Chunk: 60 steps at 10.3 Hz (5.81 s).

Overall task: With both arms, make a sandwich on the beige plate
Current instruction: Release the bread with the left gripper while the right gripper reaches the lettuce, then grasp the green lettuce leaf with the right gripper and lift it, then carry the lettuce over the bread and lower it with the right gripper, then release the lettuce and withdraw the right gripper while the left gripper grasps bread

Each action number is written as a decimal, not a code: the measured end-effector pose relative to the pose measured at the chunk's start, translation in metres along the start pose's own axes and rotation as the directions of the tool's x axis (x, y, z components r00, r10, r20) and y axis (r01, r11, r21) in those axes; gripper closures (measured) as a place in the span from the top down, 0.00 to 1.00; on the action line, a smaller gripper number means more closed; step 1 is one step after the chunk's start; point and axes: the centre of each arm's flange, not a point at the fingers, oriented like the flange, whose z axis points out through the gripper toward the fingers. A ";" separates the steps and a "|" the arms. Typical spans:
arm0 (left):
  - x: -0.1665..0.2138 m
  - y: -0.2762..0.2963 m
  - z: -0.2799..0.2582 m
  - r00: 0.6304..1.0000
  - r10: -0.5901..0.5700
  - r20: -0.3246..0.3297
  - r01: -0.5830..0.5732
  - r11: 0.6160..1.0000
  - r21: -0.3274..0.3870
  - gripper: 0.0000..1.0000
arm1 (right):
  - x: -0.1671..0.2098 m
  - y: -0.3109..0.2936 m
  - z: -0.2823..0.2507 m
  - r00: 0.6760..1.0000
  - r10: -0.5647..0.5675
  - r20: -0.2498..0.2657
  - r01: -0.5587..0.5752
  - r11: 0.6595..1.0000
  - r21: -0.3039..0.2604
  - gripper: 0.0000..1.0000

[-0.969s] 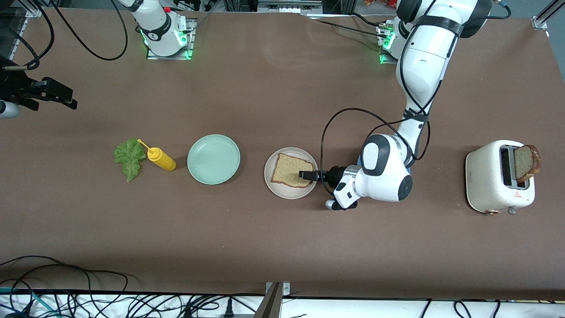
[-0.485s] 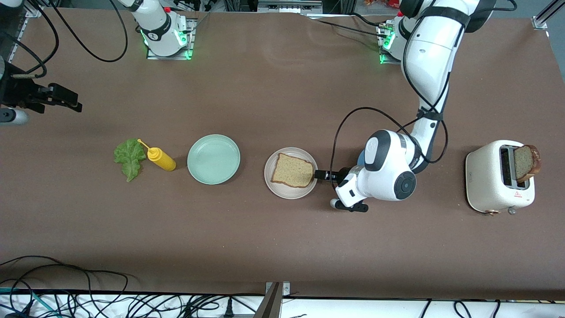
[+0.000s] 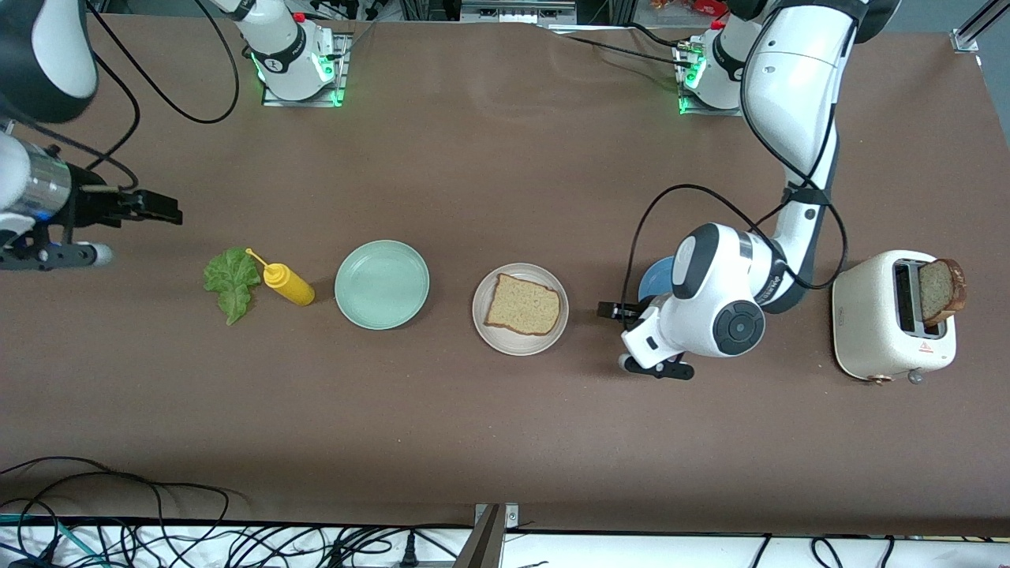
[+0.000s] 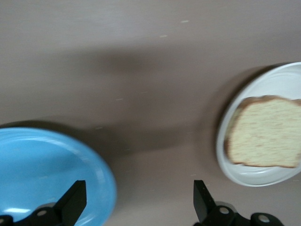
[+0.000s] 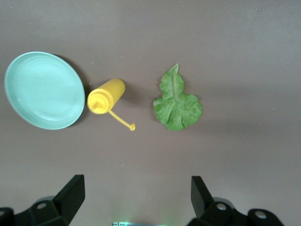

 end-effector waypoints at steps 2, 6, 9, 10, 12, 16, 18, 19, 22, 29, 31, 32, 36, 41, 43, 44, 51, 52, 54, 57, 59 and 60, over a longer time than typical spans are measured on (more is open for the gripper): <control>-0.003 -0.035 -0.019 1.000 -0.006 0.017 0.005 0.999 0.042 1.00 | 0.014 0.012 0.048 1.000 0.002 -0.017 -0.003 0.999 -0.052 1.00; -0.016 -0.112 -0.070 1.000 -0.005 0.022 0.003 0.998 0.067 1.00 | 0.014 0.048 0.158 0.998 0.051 -0.045 -0.053 0.997 -0.060 1.00; -0.033 -0.140 -0.112 1.000 -0.020 0.000 0.020 0.990 0.137 1.00 | 0.019 0.057 0.236 0.998 0.059 -0.012 -0.059 0.996 -0.065 1.00; -0.039 -0.146 -0.123 1.000 -0.030 -0.007 0.030 0.990 0.136 1.00 | 0.023 0.057 0.256 0.998 0.057 -0.001 -0.056 0.996 -0.068 1.00; -0.053 -0.168 -0.151 0.999 -0.035 -0.024 0.037 0.991 0.128 1.00 | 0.030 0.057 0.294 0.999 0.052 0.009 -0.051 0.996 -0.074 1.00; -0.089 -0.186 -0.213 0.995 -0.050 -0.086 0.060 0.992 0.115 1.00 | 0.034 0.056 0.317 0.999 0.046 0.006 -0.046 0.996 -0.078 0.75; -0.105 -0.195 -0.238 0.991 -0.065 -0.120 0.079 0.991 0.110 1.00 | 0.035 0.054 0.314 0.999 0.043 0.004 -0.042 0.996 -0.077 0.46; -0.112 -0.203 -0.247 0.988 -0.080 -0.130 0.094 0.990 0.107 1.00 | 0.036 0.053 0.311 0.999 0.042 -0.001 -0.042 0.996 -0.077 0.34; -0.125 -0.244 -0.259 0.979 -0.139 -0.149 0.153 0.984 0.091 1.00 | 0.041 0.055 0.297 0.999 0.045 -0.011 -0.046 0.996 -0.078 0.12; -0.125 -0.254 -0.250 0.980 -0.151 -0.130 0.163 0.983 0.085 1.00 | 0.040 0.033 0.100 0.998 0.045 0.042 -0.043 0.997 -0.058 0.11; -0.125 -0.254 -0.250 0.980 -0.151 -0.129 0.163 0.983 0.084 1.00 | 0.034 -0.003 0.048 0.990 0.122 0.069 -0.124 0.992 0.027 0.11; -0.125 -0.254 -0.249 0.980 -0.151 -0.129 0.162 0.983 0.084 1.00 | 0.034 -0.026 0.040 0.979 0.188 0.080 -0.194 0.978 0.080 0.11; -0.124 -0.254 -0.248 0.980 -0.151 -0.127 0.162 0.983 0.084 1.00 | 0.050 -0.163 0.070 0.916 0.394 0.078 -0.400 0.911 0.103 0.11; -0.124 -0.254 -0.248 0.980 -0.151 -0.126 0.162 0.983 0.084 1.00 | 0.049 -0.337 0.133 0.783 0.620 0.041 -0.615 0.765 0.191 0.11; -0.124 -0.254 -0.248 0.980 -0.151 -0.126 0.162 0.983 0.084 1.00 | 0.047 -0.392 0.151 0.703 0.709 0.047 -0.694 0.672 0.258 0.11; -0.124 -0.254 -0.247 0.980 -0.151 -0.126 0.162 0.983 0.084 1.00 | 0.048 -0.420 0.165 0.647 0.761 0.054 -0.738 0.606 0.297 0.11; -0.124 -0.254 -0.247 0.981 -0.151 -0.125 0.162 0.983 0.084 1.00 | 0.053 -0.508 0.269 0.445 0.887 0.120 -0.831 0.360 0.424 0.12; -0.124 -0.254 -0.247 0.981 -0.151 -0.125 0.162 0.983 0.084 1.00 | 0.052 -0.511 0.268 0.444 0.888 0.124 -0.830 0.355 0.430 0.19; -0.124 -0.254 -0.247 0.981 -0.151 -0.125 0.162 0.983 0.084 1.00 | 0.052 -0.516 0.261 0.449 0.885 0.127 -0.824 0.355 0.441 0.45; -0.124 -0.254 -0.247 0.981 -0.151 -0.125 0.162 0.983 0.084 1.00 | 0.052 -0.516 0.245 0.453 0.883 0.122 -0.827 0.364 0.429 0.75; -0.123 -0.254 -0.247 0.981 -0.151 -0.126 0.162 0.983 0.084 1.00 | 0.053 -0.502 0.220 0.477 0.877 0.062 -0.823 0.421 0.381 0.75; -0.122 -0.255 -0.248 0.979 -0.150 -0.137 0.163 0.983 0.085 1.00 | 0.053 -0.491 0.203 0.510 0.860 0.022 -0.810 0.471 0.348 0.75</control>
